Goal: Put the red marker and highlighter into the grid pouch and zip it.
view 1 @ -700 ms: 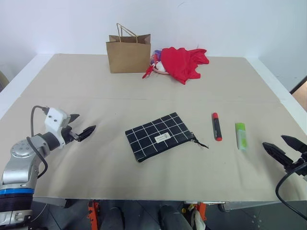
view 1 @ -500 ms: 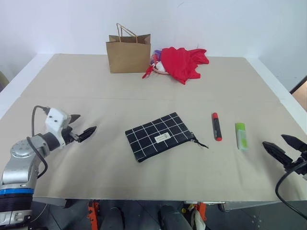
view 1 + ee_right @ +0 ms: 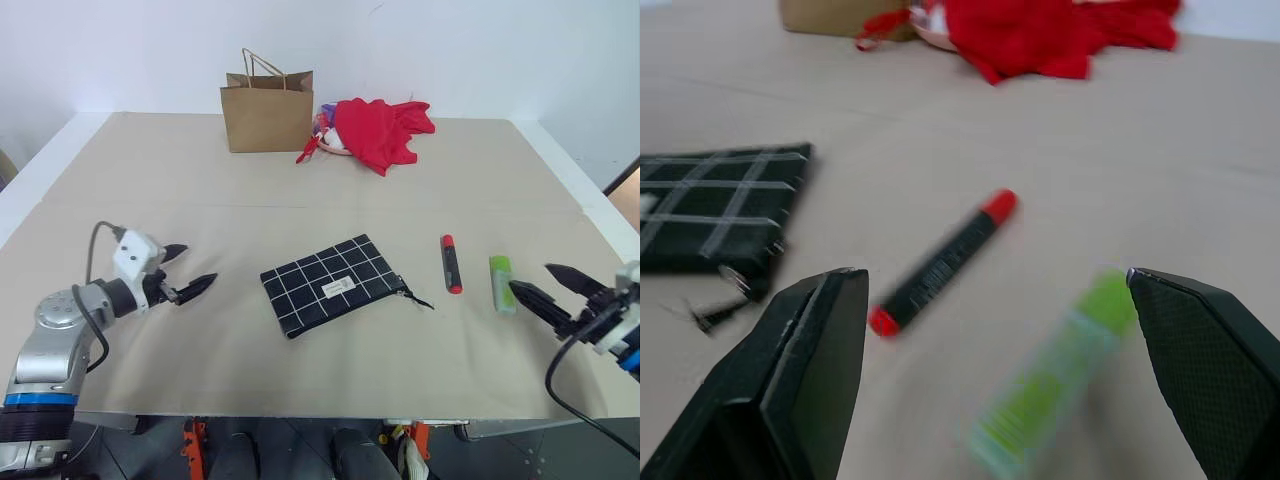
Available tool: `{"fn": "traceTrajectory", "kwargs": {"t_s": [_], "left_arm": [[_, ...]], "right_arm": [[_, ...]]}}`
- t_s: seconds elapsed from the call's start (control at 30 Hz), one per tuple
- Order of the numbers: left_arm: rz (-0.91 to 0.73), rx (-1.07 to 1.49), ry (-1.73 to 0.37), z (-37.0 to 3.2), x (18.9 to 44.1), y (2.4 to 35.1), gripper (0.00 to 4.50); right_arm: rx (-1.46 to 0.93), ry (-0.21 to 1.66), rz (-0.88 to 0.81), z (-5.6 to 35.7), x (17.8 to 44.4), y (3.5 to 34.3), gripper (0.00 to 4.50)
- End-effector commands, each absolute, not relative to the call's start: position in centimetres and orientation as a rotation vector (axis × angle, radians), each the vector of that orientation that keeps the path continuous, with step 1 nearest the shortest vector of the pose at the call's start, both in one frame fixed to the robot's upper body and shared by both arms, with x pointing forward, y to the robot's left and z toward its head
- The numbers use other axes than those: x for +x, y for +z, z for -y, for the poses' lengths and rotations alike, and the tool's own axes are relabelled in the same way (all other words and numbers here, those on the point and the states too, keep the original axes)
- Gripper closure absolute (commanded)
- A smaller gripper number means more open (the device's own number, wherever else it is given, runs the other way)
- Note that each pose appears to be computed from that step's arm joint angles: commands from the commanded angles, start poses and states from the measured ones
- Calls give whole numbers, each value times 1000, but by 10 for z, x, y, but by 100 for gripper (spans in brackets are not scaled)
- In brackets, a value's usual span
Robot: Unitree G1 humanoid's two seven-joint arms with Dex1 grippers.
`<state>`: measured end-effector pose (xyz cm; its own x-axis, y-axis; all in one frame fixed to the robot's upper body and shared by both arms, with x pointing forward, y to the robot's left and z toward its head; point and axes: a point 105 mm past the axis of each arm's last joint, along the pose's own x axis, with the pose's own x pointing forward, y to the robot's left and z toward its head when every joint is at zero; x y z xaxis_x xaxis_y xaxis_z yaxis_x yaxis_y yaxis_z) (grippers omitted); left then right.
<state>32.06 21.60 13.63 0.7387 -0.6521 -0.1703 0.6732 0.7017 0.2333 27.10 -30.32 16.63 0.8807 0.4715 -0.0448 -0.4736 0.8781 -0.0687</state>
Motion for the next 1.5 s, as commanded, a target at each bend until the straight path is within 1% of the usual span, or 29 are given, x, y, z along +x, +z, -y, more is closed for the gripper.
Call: {"fn": "traceTrajectory", "kwargs": {"t_s": [0.03,0.13,0.17,0.27,0.3,0.33,0.37,0.4,0.43,0.47,0.5,0.53,0.63,0.77,0.83,1.0,1.17,1.37,1.43,1.5], "left_arm": [[-43,314,-915,-178,306,143,0],[-62,310,-1023,-157,296,137,0],[-67,302,-1067,-147,292,135,0],[-91,278,-1207,-121,280,128,0],[-96,286,-1240,-116,277,126,0],[-101,293,-1263,-113,275,125,0],[-102,298,-1284,-109,273,124,0],[-102,302,-1299,-107,272,124,0],[-99,307,-1311,-105,271,124,0],[-97,318,-1325,-102,270,123,0],[-96,327,-1334,-101,269,123,0],[-96,340,-1339,-100,268,122,0],[-86,359,-1335,-101,267,122,0],[-69,370,-1321,-101,267,123,0],[-28,411,-1298,-101,270,125,0],[86,607,-1226,-103,283,128,0],[85,700,-1276,-102,281,114,0],[62,727,-1328,-94,278,97,0],[47,709,-1361,-92,276,95,0],[52,743,-1367,-92,277,95,0]], "right_arm": [[-73,654,24,251,282,183,5],[-61,737,37,217,294,185,5],[-50,760,45,203,302,185,5],[-28,804,83,164,333,185,82],[-22,811,86,158,340,183,119],[-19,809,86,153,345,180,176],[-16,807,76,149,350,173,220],[-19,811,68,146,352,167,282],[-22,811,63,142,354,161,321],[-31,810,34,139,356,148,356],[-40,809,17,137,356,139,381],[-56,777,-5,141,359,127,444],[-90,714,-56,157,356,102,444],[-129,722,-78,159,353,90,444],[-129,719,-70,158,354,91,444],[-136,725,-43,153,358,96,444],[-141,735,-30,147,359,98,444],[-146,719,-23,149,358,99,444],[-147,718,-21,150,358,100,444],[-147,715,-17,151,358,102,444]]}}
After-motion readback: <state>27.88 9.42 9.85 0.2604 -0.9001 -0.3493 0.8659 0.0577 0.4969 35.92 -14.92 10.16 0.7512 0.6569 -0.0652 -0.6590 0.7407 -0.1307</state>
